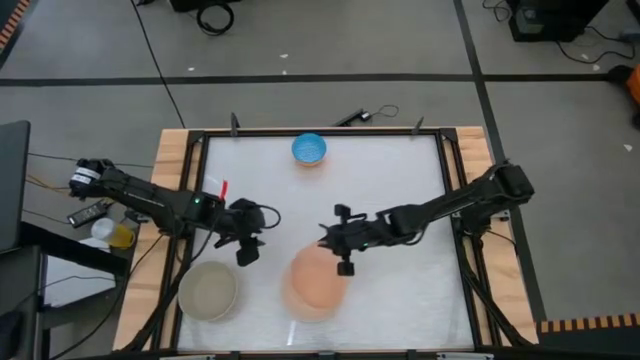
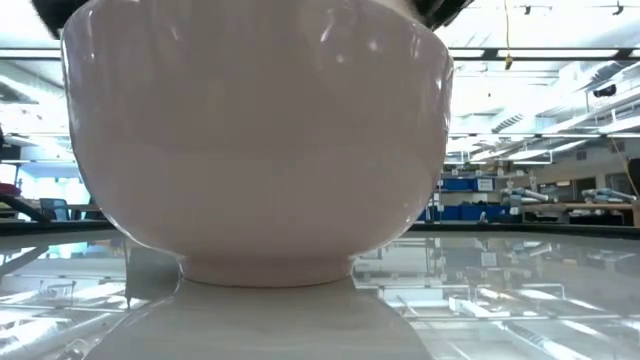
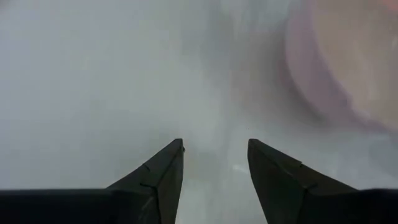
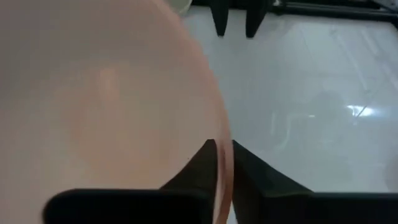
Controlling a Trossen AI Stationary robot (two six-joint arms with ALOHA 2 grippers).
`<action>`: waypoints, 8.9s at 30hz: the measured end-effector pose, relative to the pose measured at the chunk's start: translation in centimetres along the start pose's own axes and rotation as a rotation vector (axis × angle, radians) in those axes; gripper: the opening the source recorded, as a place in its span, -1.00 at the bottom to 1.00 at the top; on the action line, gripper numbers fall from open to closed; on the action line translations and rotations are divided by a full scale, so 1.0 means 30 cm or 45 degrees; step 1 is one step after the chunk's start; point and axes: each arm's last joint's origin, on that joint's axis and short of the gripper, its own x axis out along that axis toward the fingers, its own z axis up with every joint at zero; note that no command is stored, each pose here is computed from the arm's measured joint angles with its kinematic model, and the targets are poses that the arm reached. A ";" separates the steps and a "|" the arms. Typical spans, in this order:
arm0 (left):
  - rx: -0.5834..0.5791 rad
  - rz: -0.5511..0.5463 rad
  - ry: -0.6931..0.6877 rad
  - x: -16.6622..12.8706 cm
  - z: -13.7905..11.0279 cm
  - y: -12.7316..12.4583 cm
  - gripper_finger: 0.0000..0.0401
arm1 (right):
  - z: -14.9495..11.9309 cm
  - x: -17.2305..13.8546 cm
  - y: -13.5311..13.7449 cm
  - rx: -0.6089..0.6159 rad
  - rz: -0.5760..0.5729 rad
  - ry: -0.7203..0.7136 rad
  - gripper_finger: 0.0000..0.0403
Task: Nest bowls inside each other
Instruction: Stack the orange bowl on top of the white bowl, then stack the gray bowl on top of the orange bowl, then stack the blue bowl on top of the gray bowl, then return to Home Position
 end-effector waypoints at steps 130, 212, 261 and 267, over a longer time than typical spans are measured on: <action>-0.002 0.312 -0.423 -0.006 0.064 -0.018 0.07 | -0.139 0.157 -1.022 -0.459 -0.062 0.368 -0.04; -0.017 0.628 -0.815 -0.079 -0.056 -0.062 0.07 | 0.170 -0.336 0.019 -0.049 -0.049 0.001 0.00; 0.178 0.090 -1.375 -0.154 -0.272 0.355 -0.20 | -0.571 -0.553 -0.256 0.394 -0.186 -0.835 -0.32; 0.150 0.090 -1.297 -0.127 -0.282 0.361 -0.20 | -0.610 -0.583 -0.270 0.446 -0.197 -0.903 -0.32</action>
